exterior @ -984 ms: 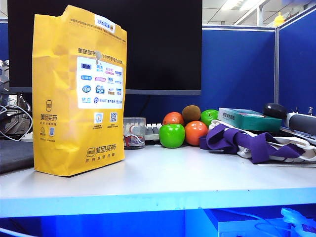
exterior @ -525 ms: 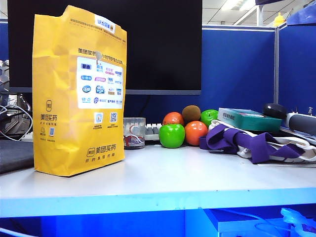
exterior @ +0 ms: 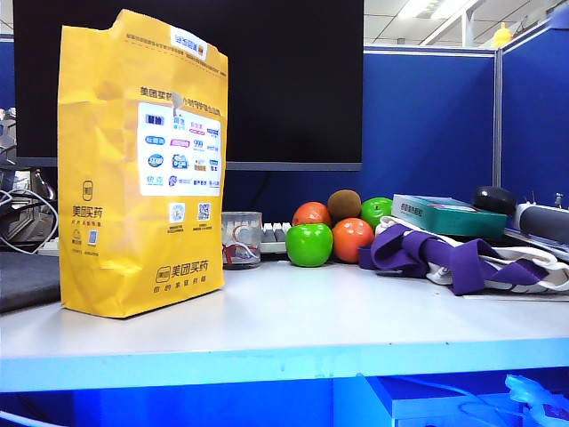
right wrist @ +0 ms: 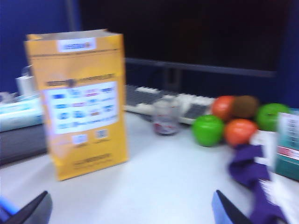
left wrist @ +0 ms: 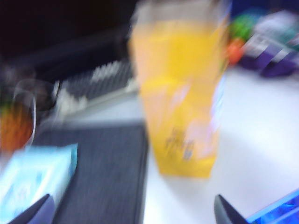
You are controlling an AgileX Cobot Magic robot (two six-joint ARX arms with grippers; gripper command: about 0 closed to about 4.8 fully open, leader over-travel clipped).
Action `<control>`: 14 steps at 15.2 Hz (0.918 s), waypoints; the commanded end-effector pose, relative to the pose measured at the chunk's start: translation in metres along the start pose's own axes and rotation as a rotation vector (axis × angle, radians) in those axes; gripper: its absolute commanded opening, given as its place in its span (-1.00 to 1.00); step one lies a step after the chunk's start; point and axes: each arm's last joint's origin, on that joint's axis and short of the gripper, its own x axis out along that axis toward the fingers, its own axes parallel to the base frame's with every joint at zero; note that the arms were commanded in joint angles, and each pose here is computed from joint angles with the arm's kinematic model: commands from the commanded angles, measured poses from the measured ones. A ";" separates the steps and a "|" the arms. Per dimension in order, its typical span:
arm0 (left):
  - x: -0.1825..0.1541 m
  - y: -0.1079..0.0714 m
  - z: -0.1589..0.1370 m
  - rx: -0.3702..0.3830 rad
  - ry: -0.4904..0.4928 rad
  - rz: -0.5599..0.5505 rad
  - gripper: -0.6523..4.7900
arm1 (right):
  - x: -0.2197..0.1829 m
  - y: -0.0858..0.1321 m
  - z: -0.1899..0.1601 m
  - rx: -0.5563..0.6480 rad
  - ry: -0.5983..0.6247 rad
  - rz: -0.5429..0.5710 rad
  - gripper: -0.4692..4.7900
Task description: Pick up the transparent tape and throw it into the yellow paper bag.
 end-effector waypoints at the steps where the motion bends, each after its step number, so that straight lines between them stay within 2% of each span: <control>1: 0.007 -0.002 -0.030 -0.008 -0.031 0.109 1.00 | -0.009 -0.007 -0.014 -0.014 -0.036 -0.090 1.00; 5: 0.014 -0.001 -0.036 0.012 -0.103 0.127 1.00 | -0.010 -0.013 -0.060 0.003 0.030 -0.143 1.00; 8: 0.031 0.001 -0.049 0.024 -0.146 0.137 1.00 | -0.010 -0.013 -0.066 0.016 0.071 -0.143 1.00; 9: 0.044 0.001 -0.062 0.027 -0.152 0.129 1.00 | -0.010 -0.013 -0.066 0.016 0.072 -0.143 1.00; 12: 0.064 -0.007 -0.095 0.009 -0.064 0.047 1.00 | -0.010 -0.013 -0.065 0.016 0.071 -0.143 1.00; 14: 0.067 -0.009 -0.100 0.009 -0.056 0.031 1.00 | -0.010 -0.013 -0.065 0.016 0.071 -0.143 1.00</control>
